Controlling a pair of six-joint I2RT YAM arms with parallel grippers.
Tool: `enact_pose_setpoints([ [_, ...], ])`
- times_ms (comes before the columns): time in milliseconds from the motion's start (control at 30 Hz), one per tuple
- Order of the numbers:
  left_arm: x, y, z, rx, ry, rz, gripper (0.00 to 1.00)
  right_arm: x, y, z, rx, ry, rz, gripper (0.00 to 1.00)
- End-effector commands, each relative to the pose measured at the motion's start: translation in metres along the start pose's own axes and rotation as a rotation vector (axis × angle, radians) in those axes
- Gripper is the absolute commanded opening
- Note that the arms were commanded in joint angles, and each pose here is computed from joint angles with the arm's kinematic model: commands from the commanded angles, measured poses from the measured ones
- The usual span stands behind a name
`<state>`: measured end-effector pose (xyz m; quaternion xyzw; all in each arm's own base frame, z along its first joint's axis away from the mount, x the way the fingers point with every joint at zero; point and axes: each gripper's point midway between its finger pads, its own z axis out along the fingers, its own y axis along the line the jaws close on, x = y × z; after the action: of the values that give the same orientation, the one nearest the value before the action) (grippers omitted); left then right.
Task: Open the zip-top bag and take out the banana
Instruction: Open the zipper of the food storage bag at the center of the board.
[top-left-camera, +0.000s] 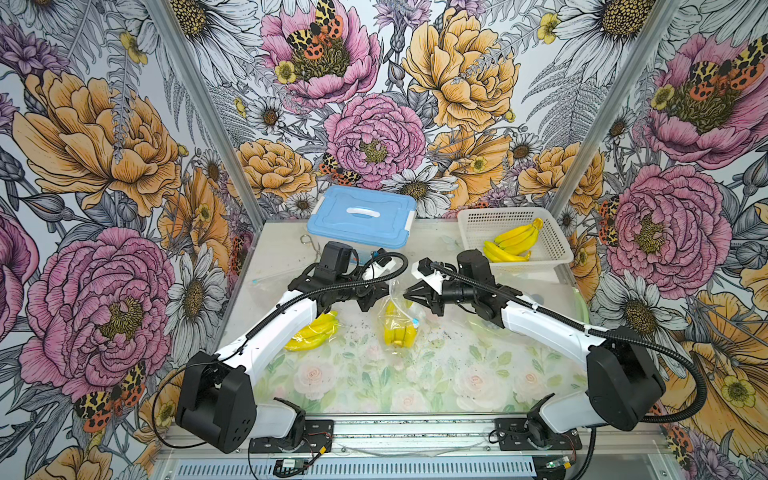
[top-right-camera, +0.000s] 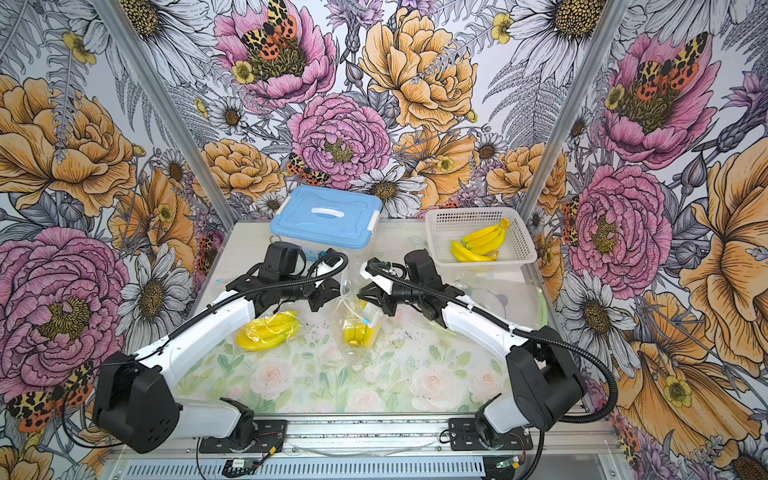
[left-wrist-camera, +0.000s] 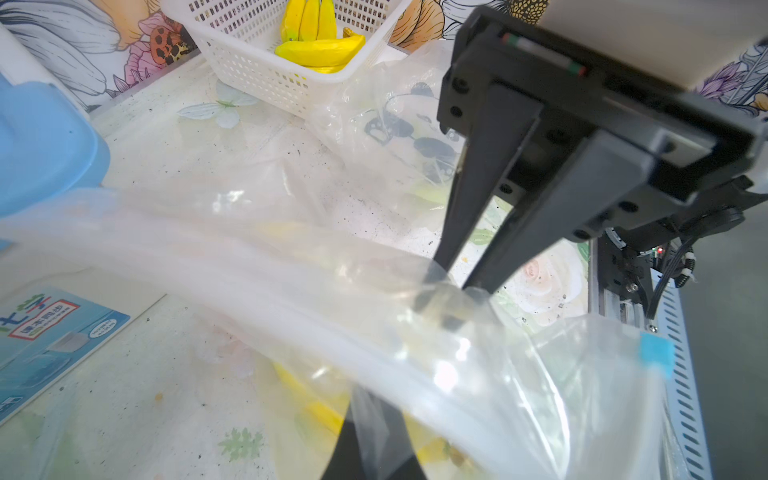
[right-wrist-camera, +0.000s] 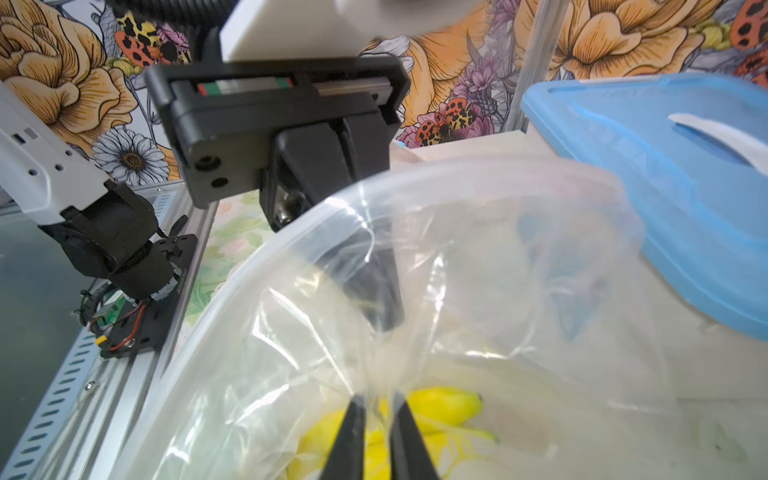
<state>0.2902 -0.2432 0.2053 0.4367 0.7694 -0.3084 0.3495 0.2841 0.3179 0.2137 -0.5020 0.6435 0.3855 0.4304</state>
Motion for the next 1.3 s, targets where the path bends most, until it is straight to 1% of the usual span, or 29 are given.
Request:
enact_pose_setpoints([
  [0,-0.005,0.0,-0.01,-0.032,-0.015,0.02,0.0,-0.014,0.003,-0.005,-0.014,-0.04,-0.025,0.0],
  [100,-0.004,0.001,-0.013,-0.049,-0.017,0.013,0.0,-0.014,0.002,-0.006,-0.009,-0.04,-0.026,0.0],
  [167,0.0,0.006,-0.017,-0.065,-0.02,-0.013,0.0,-0.012,0.0,-0.01,0.008,-0.037,-0.022,0.0],
  [333,0.007,0.012,-0.026,-0.098,-0.024,-0.042,0.0,-0.008,-0.002,-0.022,0.051,-0.039,-0.012,0.0],
  [467,0.016,0.024,-0.031,-0.124,-0.023,-0.102,0.0,0.003,-0.008,-0.033,0.084,-0.033,0.028,0.0],
  [667,0.022,0.029,-0.036,-0.154,-0.021,-0.124,0.0,0.009,-0.011,-0.041,0.118,-0.046,0.067,0.0],
  [767,0.019,0.029,-0.039,-0.154,-0.034,-0.129,0.0,0.008,-0.013,-0.043,0.115,-0.059,0.078,0.0],
  [867,0.007,0.016,-0.038,-0.121,-0.059,-0.086,0.0,0.0,-0.009,-0.042,0.075,-0.072,0.106,0.01],
  [900,0.004,0.012,-0.038,-0.119,-0.061,-0.064,0.0,-0.005,-0.01,-0.042,0.071,-0.076,0.12,0.14],
  [967,-0.001,0.002,-0.034,-0.115,-0.058,-0.021,0.0,-0.021,-0.017,-0.047,0.104,-0.082,0.174,0.47],
  [1033,-0.003,-0.002,-0.032,-0.113,-0.054,-0.012,0.0,-0.041,-0.022,-0.056,0.141,-0.092,0.212,0.65],
  [1067,-0.002,-0.003,-0.031,-0.113,-0.051,-0.017,0.0,-0.051,-0.028,-0.064,0.185,-0.102,0.256,0.74],
  [1133,0.0,-0.004,-0.029,-0.106,-0.046,-0.024,0.0,-0.071,-0.039,-0.079,0.263,-0.141,0.355,0.85],
  [1200,0.001,-0.007,-0.028,-0.104,-0.043,-0.02,0.0,-0.085,-0.036,-0.086,0.26,-0.153,0.42,0.99],
  [1267,0.0,-0.009,-0.028,-0.104,-0.044,-0.013,0.0,-0.094,-0.033,-0.091,0.266,-0.145,0.473,1.0],
])
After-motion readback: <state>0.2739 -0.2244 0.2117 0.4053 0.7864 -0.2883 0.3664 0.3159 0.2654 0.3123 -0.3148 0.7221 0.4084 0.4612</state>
